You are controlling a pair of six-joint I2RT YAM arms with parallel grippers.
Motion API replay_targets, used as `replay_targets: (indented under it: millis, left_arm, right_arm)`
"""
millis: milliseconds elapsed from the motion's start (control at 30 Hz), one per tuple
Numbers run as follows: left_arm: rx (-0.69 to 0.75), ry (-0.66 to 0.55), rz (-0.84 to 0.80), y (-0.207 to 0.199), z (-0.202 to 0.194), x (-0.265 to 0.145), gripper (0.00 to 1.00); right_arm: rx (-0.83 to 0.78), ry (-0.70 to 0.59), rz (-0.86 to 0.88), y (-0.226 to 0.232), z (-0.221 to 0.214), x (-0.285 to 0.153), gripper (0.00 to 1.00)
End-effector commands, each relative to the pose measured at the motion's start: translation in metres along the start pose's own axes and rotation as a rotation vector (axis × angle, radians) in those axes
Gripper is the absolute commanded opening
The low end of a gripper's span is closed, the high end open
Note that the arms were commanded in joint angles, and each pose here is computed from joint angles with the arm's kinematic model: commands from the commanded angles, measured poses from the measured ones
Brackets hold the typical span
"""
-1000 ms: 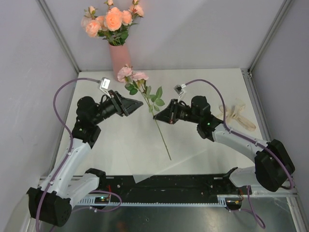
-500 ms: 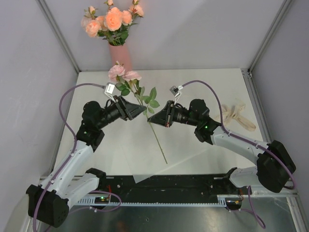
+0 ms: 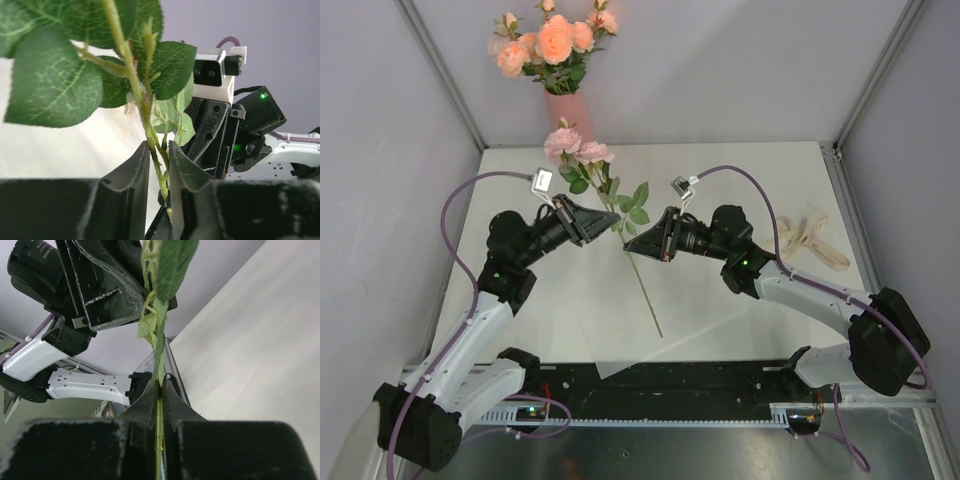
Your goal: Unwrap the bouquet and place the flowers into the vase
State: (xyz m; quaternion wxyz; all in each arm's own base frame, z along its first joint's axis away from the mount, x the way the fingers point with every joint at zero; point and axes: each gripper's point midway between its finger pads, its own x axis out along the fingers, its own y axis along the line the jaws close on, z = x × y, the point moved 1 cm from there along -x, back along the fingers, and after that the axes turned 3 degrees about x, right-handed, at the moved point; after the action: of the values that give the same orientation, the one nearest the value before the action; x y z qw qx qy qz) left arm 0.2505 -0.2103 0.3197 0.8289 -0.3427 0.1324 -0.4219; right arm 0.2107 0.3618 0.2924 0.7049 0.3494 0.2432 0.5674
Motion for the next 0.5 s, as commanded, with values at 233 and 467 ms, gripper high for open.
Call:
replay_targets:
  millis: [233,467]
  left_arm:
    - [0.018,-0.019,-0.083,-0.015,0.009,0.007,0.01]
    - [0.126,-0.067,-0.057,-0.01,0.022,0.011,0.0]
  right_arm:
    - [-0.026,0.0,0.065,0.01,0.001,0.004,0.11]
    - [-0.034,-0.01,0.007,0.003,0.008,-0.007,0.56]
